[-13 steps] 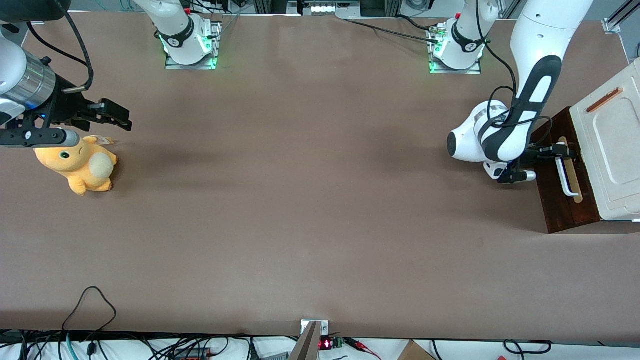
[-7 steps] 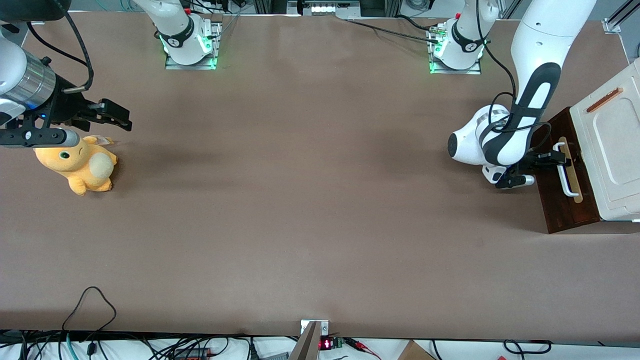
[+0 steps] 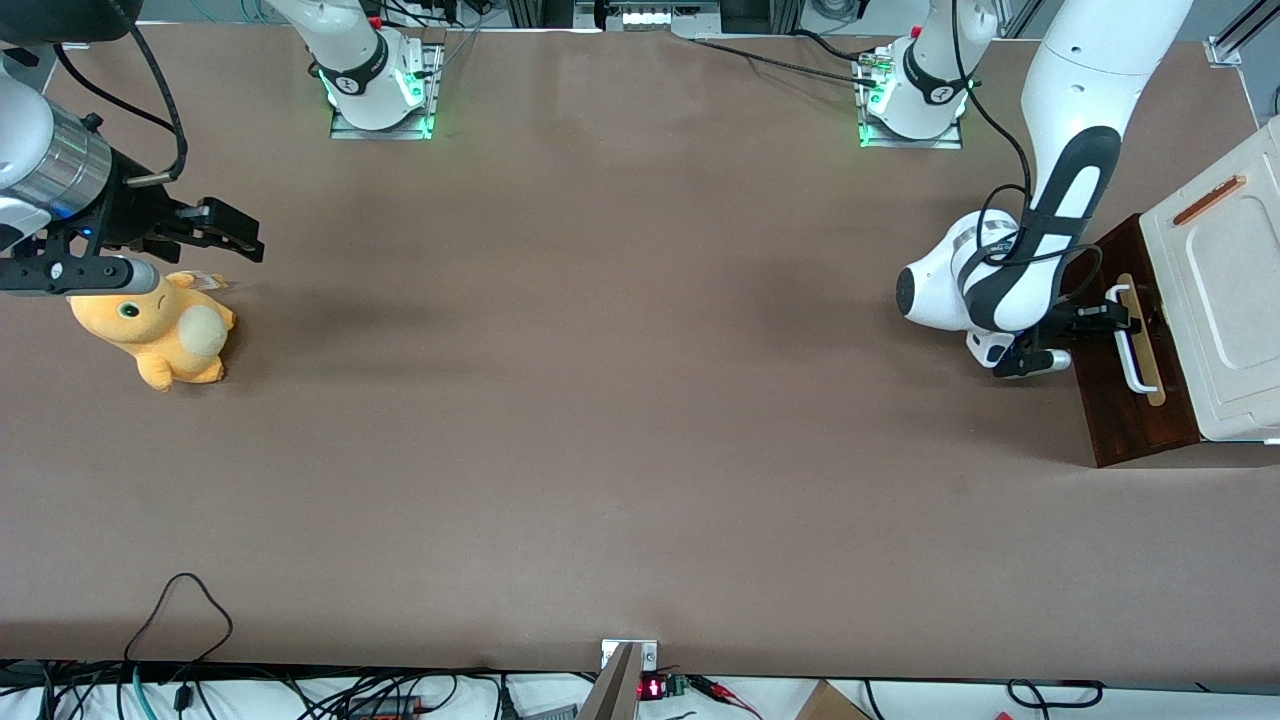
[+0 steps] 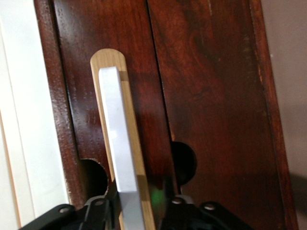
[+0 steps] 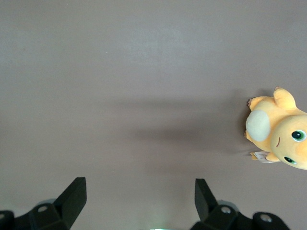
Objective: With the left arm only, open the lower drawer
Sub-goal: 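Close the left gripper around the white bar handle, then pull the handle away from the cabinet with the left gripper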
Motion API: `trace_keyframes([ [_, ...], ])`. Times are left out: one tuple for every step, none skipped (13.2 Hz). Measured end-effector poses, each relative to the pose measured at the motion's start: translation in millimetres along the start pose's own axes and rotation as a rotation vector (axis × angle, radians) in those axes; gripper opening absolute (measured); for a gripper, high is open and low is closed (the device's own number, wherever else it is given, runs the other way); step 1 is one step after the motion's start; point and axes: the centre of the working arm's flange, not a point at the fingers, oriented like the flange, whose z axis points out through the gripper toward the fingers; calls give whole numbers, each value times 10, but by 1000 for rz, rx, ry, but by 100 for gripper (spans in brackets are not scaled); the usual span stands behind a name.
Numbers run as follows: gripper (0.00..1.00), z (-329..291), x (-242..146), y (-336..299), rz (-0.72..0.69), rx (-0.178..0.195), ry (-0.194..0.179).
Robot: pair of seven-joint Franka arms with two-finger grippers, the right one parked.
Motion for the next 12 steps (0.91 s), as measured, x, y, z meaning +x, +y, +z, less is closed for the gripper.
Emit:
trace_keyframes([
  [21, -8, 8, -28, -11, 10, -3],
  [19, -12, 9, -24, -33, 9, -1],
  [19, -18, 10, -24, -36, 8, 0],
  [19, -42, 13, -19, -36, 7, 4],
  [19, -77, 14, -11, -35, 6, 10],
  [19, -125, 14, 0, -36, 4, 16],
  [19, -204, 20, 10, -37, 1, 26],
  [19, -309, 21, 21, -37, -4, 36],
  [19, -451, 22, 35, -37, -14, 49],
  [19, -611, 25, 43, -39, -27, 62],
  [19, -784, 29, 42, -43, -44, 76],
  [19, -952, 33, 44, -46, -60, 91],
])
